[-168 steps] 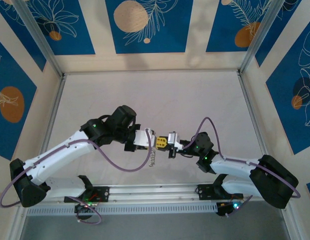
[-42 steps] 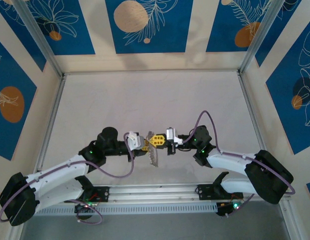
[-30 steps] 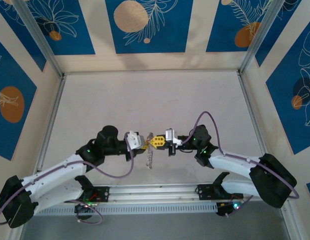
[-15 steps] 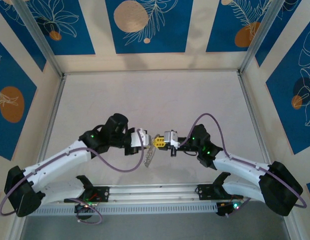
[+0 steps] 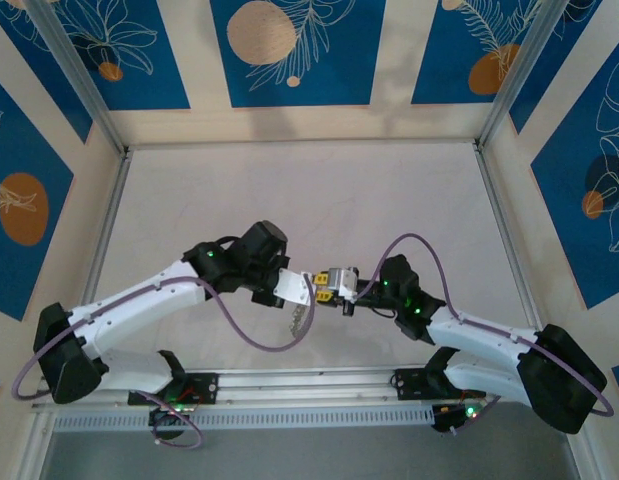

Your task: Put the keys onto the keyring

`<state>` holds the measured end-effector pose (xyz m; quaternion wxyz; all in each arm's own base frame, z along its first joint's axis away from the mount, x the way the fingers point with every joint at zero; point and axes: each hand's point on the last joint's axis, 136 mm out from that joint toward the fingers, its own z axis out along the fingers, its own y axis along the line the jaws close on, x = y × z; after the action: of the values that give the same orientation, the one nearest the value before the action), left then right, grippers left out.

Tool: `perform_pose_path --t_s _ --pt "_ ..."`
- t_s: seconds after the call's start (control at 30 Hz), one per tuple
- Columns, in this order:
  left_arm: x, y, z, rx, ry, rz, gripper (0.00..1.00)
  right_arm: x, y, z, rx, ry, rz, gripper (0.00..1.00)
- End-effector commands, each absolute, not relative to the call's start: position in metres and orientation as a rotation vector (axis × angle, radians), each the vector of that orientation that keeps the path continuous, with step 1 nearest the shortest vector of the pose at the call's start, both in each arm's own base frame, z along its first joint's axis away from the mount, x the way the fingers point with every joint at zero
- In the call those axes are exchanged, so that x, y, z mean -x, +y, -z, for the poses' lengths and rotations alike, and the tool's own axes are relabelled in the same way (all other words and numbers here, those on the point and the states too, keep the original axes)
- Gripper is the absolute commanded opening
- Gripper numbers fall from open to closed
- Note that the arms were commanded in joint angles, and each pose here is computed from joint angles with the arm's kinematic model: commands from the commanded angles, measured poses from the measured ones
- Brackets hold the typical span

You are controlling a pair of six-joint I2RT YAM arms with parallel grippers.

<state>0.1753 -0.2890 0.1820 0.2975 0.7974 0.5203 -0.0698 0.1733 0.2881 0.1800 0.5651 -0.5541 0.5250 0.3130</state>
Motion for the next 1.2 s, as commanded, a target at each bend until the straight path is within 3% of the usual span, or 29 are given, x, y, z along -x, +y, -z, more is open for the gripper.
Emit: perform_pose_path --t_s 0.0,0.1,0.13,0.23,0.33,0.4,0.73,1.17 --pt "-0.186 -0.288 -0.188 -2.202 1.299 0.028 0.00 -0.183 0.278 -0.184 1.225 1.228 -0.676 0.31" --pt "-0.192 -0.298 -0.191 -2.174 1.262 0.024 0.00 -0.194 0.264 -0.186 1.162 1.267 -0.600 0.41" --pt "-0.193 -0.301 -0.190 -2.183 1.245 0.020 0.00 -0.199 0.256 -0.187 1.127 1.282 -0.567 0.49" --pt "-0.200 -0.307 -0.188 -2.211 1.232 -0.002 0.00 -0.211 0.230 -0.192 1.013 1.313 -0.510 0.55" --pt "-0.207 -0.312 -0.184 -2.228 1.224 -0.027 0.00 -0.221 0.204 -0.199 0.904 1.335 -0.467 0.71" --pt "-0.208 -0.316 -0.182 -2.242 1.221 -0.023 0.00 -0.224 0.190 -0.202 0.852 1.351 -0.443 0.76" --pt "-0.235 -0.344 -0.148 -2.268 1.241 0.006 0.00 -0.246 0.136 -0.198 0.611 1.420 -0.342 0.79" --pt "-0.271 -0.314 -0.128 -2.264 1.370 -0.052 0.00 -0.251 0.120 -0.182 0.557 1.473 -0.334 0.79"
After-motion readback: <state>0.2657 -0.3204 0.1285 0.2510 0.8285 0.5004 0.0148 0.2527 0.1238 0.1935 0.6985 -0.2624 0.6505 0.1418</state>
